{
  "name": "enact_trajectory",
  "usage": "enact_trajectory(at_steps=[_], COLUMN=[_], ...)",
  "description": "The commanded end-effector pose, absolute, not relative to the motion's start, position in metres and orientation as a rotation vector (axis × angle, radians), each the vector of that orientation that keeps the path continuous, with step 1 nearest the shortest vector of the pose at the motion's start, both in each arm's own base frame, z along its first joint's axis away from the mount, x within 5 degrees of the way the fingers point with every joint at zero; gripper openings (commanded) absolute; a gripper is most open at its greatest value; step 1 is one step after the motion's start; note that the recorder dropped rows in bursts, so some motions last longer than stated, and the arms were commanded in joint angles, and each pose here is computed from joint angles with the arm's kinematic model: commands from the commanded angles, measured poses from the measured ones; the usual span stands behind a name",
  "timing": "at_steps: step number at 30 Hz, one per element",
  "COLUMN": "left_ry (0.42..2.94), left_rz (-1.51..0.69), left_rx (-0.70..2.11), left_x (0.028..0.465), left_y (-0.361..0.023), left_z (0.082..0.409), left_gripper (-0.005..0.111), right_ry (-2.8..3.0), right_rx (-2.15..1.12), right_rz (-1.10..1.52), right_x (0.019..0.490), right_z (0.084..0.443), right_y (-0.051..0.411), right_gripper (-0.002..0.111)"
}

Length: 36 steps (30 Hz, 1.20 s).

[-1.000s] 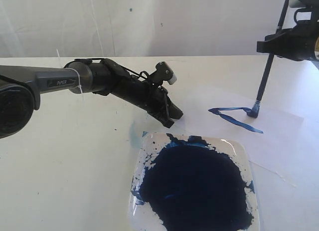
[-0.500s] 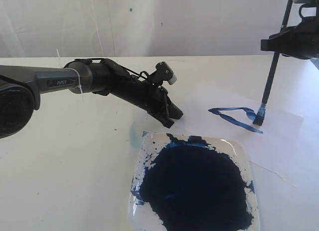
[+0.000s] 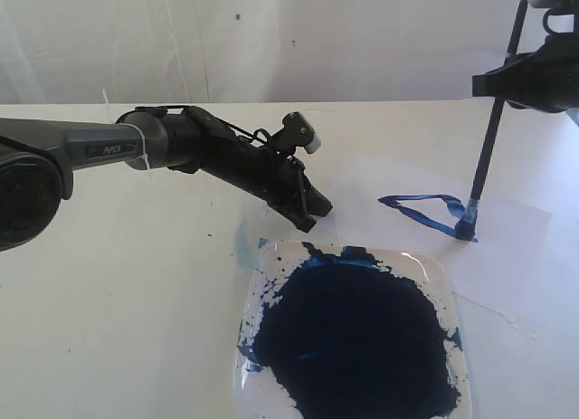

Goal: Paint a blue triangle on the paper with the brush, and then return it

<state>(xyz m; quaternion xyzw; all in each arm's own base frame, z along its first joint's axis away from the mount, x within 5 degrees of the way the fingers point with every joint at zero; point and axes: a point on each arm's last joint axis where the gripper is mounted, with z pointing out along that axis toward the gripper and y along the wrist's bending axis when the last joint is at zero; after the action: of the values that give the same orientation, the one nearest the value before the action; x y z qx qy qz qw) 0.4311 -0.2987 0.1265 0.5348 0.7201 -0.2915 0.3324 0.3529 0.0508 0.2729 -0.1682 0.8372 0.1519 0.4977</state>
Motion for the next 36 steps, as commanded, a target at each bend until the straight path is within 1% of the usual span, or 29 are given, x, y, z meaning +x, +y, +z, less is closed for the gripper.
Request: enact_trajectory(at_steps=[1,5,7,9,12,15,22,36], left_ry=[1.864,1.863,1.863,1.863,1.863,1.863,1.863,1.863], left_rz=[-0.796,-0.806,-0.806,-0.806,-0.806,-0.808,-0.808,-0.808], left_rx=[1.421,1.428,1.428,1.428,1.428,1.429,1.429,1.429], left_x=[0.428,0.427,0.427,0.427,0.427,0.426,0.426,0.426], left_y=[-0.301,-0.301,-0.301,-0.301,-0.301,-0.301,-0.301,-0.301], left_z=[0.13,0.13,0.13,0.13,0.13,0.13,0.13,0.13], left_gripper=[0.0,0.0,0.0,0.0,0.0,0.0,0.0,0.0], right_ry=[2.009,2.009,2.009,1.985,1.934,1.918,1.912,1.957], right_rx=[-0.391,-0.359,-0.325,-0.322,-0.355,-0.322,-0.321,-0.313], right_rz=[0.372,0.322,0.243,0.237,0.296,0.326,0.329,0.323], right_x=[0.347,0.349,0.352,0.356,0.367,0.381,0.395,0.39], right_z=[0.282,0.283,0.282,0.282,0.279,0.274,0.265,0.268], right_y=[0.049,0.045,0.039,0.039,0.045,0.046,0.047,0.045], right_gripper=[0.0,0.0,0.0,0.0,0.0,0.0,0.0,0.0])
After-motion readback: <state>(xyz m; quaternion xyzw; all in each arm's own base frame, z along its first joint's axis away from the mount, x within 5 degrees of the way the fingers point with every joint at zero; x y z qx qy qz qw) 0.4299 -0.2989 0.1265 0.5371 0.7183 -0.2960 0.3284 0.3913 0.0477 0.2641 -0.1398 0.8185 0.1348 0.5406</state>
